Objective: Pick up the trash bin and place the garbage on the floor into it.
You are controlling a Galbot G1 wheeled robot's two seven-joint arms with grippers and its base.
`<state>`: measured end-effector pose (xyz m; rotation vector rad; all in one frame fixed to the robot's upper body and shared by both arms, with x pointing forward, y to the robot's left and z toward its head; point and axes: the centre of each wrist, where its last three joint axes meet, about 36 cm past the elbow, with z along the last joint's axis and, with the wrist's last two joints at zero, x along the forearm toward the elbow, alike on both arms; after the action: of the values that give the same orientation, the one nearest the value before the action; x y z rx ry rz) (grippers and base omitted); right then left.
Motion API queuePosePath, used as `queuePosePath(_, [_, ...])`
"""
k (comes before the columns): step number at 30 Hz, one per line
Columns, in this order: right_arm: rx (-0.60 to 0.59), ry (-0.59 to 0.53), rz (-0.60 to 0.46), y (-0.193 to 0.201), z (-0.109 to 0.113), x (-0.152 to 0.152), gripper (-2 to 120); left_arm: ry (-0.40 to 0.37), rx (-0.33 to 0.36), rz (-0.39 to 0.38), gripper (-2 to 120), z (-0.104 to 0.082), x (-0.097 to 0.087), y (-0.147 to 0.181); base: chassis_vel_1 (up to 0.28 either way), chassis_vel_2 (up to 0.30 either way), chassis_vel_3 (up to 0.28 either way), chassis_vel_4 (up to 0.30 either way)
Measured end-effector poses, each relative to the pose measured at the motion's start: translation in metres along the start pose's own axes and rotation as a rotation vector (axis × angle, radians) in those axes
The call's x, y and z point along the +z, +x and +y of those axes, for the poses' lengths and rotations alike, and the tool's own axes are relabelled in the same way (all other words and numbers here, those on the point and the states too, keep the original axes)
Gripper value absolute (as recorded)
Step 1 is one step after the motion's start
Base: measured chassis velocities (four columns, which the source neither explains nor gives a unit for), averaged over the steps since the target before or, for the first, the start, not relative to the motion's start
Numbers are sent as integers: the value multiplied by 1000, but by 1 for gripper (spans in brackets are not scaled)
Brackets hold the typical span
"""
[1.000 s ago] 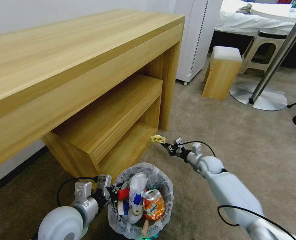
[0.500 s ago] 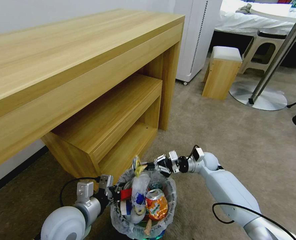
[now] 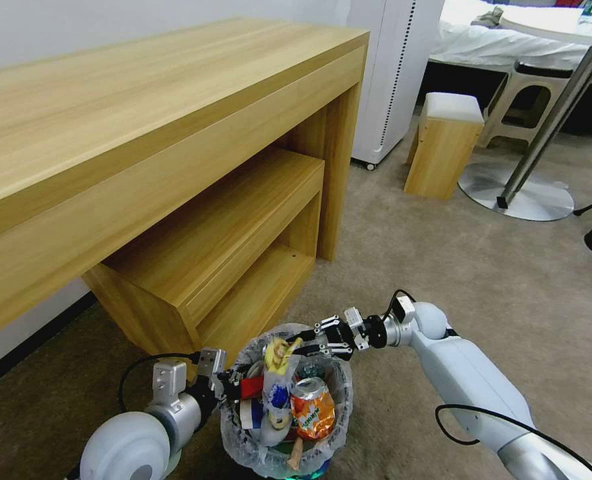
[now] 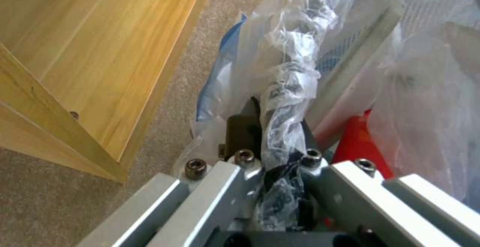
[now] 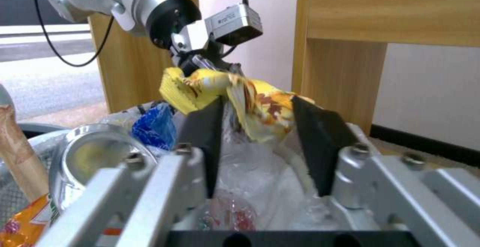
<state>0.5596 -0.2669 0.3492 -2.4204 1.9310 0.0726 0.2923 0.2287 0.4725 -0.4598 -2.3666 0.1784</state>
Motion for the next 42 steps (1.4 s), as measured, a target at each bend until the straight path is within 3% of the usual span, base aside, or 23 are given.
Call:
queuePosePath(10, [15, 33, -64, 5, -1, -16, 75, 0, -5, 3, 0, 3, 0, -2, 0, 0, 0, 0])
queuePosePath(13, [27, 44, -244, 8, -2, -32, 88, 15, -4, 8, 0, 3, 2, -8, 0, 0, 0, 0])
queuePosePath(17, [32, 51, -329, 17, 0, -49, 99, 42, 0, 15, 0, 3, 4, -18, 0, 0, 0, 0])
queuePosePath(30, [49, 54, -304, 28, 10, -50, 100, 111, 11, 35, 0, 2, 8, -47, 0, 0, 0, 0])
queuePosePath(42, [58, 55, -293, 29, 10, -46, 100, 124, -33, 46, 0, 4, 16, -71, 0, 0, 0, 0])
